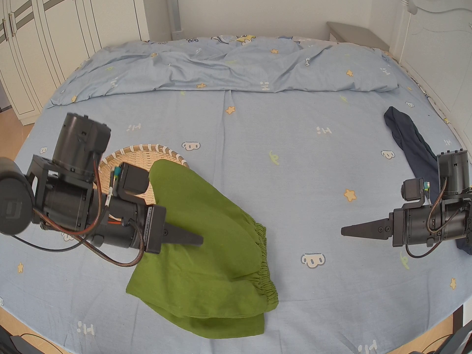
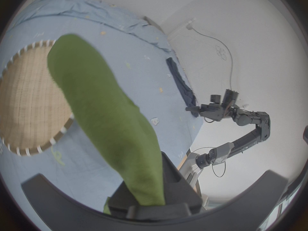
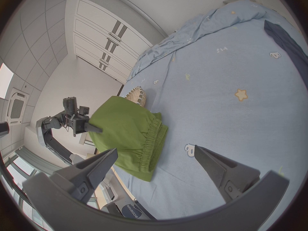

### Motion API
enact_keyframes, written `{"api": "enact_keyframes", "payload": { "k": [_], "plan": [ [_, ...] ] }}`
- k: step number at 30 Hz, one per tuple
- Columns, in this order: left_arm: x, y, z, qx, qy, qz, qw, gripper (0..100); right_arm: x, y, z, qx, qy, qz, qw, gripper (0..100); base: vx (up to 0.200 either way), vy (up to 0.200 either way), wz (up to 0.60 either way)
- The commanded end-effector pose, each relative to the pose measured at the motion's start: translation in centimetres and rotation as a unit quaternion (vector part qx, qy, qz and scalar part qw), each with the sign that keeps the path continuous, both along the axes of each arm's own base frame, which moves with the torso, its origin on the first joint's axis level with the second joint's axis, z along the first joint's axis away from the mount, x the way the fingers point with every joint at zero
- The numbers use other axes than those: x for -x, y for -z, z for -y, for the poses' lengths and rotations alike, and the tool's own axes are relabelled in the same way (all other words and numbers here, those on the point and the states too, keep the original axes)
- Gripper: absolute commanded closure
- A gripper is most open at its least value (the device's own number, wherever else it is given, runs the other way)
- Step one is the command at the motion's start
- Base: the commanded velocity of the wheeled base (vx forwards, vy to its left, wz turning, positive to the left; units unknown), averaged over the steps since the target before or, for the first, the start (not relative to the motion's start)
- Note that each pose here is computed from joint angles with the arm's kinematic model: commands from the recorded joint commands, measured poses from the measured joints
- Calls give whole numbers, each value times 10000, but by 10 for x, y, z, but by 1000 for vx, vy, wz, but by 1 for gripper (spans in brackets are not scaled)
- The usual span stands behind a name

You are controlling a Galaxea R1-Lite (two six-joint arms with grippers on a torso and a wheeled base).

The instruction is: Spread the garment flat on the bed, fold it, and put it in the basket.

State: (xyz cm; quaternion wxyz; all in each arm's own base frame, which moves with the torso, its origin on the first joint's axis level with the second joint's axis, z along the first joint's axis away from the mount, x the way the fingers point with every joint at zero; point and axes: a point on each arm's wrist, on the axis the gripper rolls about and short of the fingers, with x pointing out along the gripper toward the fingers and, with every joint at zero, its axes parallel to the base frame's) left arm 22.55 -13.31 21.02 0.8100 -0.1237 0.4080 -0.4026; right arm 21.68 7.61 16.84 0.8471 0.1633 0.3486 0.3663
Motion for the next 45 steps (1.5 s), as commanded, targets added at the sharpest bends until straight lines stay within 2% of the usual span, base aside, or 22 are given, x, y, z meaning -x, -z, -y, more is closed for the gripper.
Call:
{"api": "enact_keyframes", "payload": {
  "k": [1,7,9,13,14,15,16,19,22,23,24,25,26,30,38,42,45],
  "plan": [
    [0,-29,10,97,272,548,9981,100,0,-2,1,-1,27,37,10000,0,0,0,0],
    [-28,-73,-6,411,-202,1337,9900,100,0,0,0,89,114,40,9999,0,0,0,0],
    [-36,-89,-19,503,-460,1606,9847,100,0,0,0,91,118,53,9999,0,0,0,0],
    [-71,-109,-44,631,-1061,2163,9685,100,0,-1,0,85,137,54,9999,0,0,0,0],
    [-87,-116,-61,685,-1349,2403,9588,100,0,0,0,89,129,40,9999,0,0,0,0],
    [-87,-116,-61,685,-1349,2403,9588,100,0,0,0,89,129,40,9999,0,0,0,0],
    [-100,-122,-83,705,-1723,2490,9504,100,0,0,0,95,110,38,9999,0,0,0,0],
    [-108,-118,-106,872,-2051,2245,9486,100,0,0,-1,95,103,38,9999,0,0,0,0],
    [-114,-107,-123,915,-2158,1971,9519,100,0,0,-1,95,103,38,9999,0,0,0,0],
    [-116,-88,-133,895,-2191,1673,9571,100,1,0,-1,95,95,38,9999,0,0,0,0],
    [-116,-88,-133,895,-2191,1673,9571,100,1,0,-1,95,95,38,9999,0,0,0,0],
    [-115,-69,-142,863,-2264,1379,9603,100,1,0,-1,93,103,46,9999,0,0,0,0],
    [-116,-65,-144,853,-2286,1313,9608,100,1,0,-1,93,103,46,9999,0,0,0,0],
    [-115,-18,-151,678,-2466,555,9652,100,1,-1,-1,88,103,60,9999,0,0,0,0],
    [-92,33,-164,506,-2792,-399,9581,100,2,1,-2,95,50,23,9999,0,0,0,0],
    [-85,45,-171,496,-2935,-647,9525,100,5,1,-6,95,-34,24,9999,0,0,0,0],
    [-86,48,-171,489,-2937,-700,9521,100,6,1,-6,93,-49,31,9999,0,0,0,0]
  ]
}}
